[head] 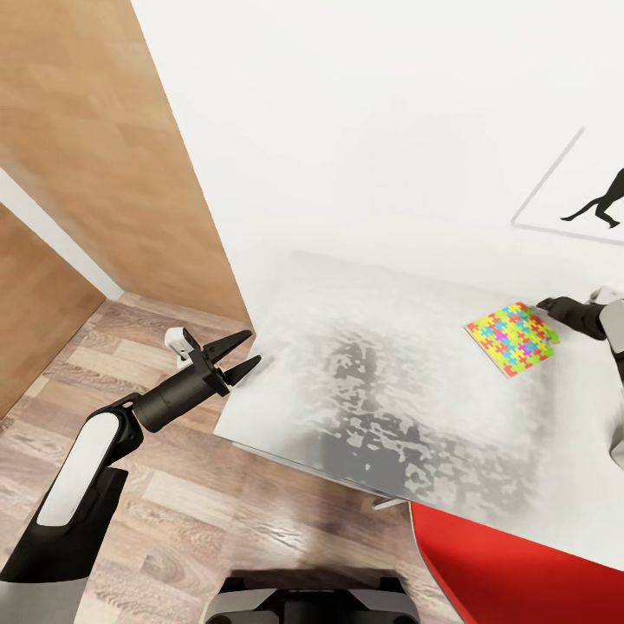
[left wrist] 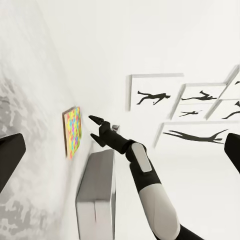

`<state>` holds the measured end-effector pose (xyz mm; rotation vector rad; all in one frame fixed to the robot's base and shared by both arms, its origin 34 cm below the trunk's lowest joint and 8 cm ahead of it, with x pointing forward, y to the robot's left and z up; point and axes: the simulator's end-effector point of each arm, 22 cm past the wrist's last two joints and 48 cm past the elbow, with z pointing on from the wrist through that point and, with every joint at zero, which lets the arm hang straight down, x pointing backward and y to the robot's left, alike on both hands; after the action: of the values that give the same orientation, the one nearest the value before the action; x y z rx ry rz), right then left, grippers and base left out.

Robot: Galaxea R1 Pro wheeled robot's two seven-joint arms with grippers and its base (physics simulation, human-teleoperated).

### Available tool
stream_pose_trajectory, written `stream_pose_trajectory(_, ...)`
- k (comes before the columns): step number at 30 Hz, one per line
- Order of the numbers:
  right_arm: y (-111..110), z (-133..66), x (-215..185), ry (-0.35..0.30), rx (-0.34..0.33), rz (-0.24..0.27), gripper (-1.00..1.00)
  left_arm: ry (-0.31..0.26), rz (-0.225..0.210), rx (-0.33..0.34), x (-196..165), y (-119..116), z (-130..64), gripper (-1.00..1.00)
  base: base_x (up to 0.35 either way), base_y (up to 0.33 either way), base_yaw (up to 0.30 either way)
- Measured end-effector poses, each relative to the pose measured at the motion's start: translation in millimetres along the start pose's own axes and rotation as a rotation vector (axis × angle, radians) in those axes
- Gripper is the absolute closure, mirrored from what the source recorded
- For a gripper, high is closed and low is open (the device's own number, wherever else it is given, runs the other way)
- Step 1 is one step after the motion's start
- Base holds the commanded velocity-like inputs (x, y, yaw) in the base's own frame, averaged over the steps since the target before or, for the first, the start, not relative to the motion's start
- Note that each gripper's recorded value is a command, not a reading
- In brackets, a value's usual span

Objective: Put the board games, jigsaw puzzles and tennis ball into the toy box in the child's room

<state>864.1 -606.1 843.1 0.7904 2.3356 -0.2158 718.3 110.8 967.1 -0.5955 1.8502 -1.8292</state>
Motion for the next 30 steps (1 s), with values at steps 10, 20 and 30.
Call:
stream_pose_trajectory(10,-18.7,-1.6,-3.6,-0.004,0.017,0.023,-1.0,0.0,0.0,0.0,0.0,0.1,0.1,-1.0,0.0,0.0,0.0)
stream_pose_trajectory(20,-23.9,-0.5,1.8,0.004,0.024,0.023,-1.0,0.0,0.0,0.001,0.0,-0.1,0.0,-1.0,0.0,0.0,0.0)
stream_pose_trajectory(30,-25.9,4.3,24.2,0.036,0.006,0.031,-1.0,0.0,0.0,0.001,0.0,-0.1,0.0,-1.0,0.0,0.0,0.0)
